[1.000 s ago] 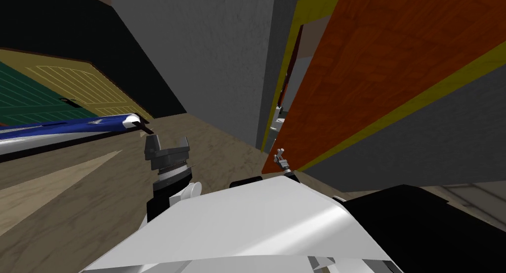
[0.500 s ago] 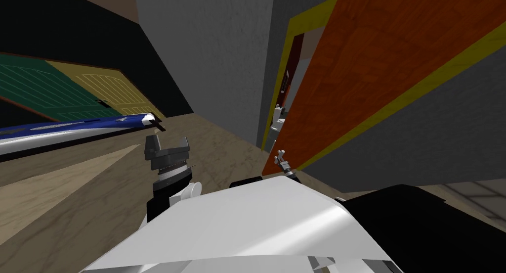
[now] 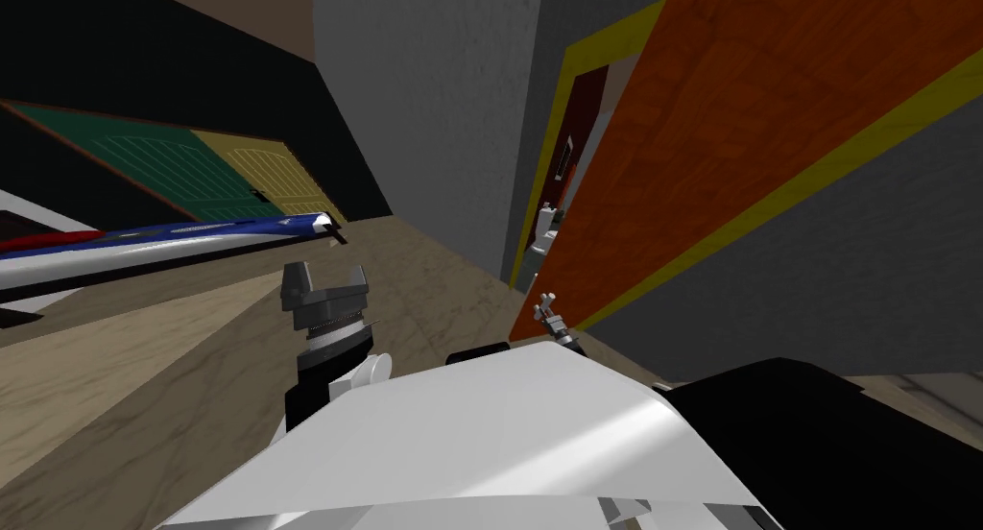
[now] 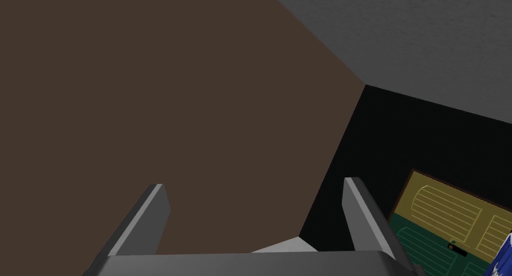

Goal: Pull the door open

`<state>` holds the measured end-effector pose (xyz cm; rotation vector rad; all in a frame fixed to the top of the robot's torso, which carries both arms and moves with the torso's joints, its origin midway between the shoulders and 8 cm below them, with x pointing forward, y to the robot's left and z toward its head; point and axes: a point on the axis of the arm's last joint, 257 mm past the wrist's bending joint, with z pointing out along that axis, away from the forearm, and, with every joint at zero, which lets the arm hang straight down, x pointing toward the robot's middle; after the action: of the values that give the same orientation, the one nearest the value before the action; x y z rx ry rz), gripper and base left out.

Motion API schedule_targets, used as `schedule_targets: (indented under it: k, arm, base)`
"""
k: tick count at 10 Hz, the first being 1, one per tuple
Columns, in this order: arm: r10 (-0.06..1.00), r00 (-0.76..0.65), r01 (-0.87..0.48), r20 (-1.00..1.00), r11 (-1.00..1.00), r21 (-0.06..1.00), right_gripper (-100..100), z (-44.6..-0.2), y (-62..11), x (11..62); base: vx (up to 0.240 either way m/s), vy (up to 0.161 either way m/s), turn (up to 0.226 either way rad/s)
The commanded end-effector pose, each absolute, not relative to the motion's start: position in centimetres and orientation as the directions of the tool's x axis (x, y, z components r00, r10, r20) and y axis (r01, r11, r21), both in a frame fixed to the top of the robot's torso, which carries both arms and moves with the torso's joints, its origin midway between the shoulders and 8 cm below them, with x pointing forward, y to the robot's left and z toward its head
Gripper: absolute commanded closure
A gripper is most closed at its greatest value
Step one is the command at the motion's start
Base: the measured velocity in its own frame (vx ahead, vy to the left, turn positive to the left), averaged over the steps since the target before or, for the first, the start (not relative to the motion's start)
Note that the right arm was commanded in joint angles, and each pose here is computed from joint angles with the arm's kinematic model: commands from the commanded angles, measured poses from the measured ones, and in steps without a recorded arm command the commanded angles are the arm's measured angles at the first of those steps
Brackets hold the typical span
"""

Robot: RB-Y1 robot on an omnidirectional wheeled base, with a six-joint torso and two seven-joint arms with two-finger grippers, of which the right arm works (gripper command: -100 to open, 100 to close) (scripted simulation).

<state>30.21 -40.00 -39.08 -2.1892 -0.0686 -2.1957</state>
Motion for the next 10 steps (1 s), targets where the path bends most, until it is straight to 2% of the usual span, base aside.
schedule_targets:
  k: [1,4,10]
  arm:
    - [0.0,0.0,0.071,1.0,-0.997,0.0,100,-39.2,-40.0,29.6]
    - [0.0,-0.003,0.078,1.0,-0.997,0.001,100,-39.0,-40.0,29.5]
    - [0.0,-0.001,0.102,1.0,-0.995,0.0,100,-39.2,-40.3,28.4]
  base:
    - [-0.205,-0.061,0.134]
    - [-0.167,-0.045,0.086]
    - [-0.18,-0.056,0.143]
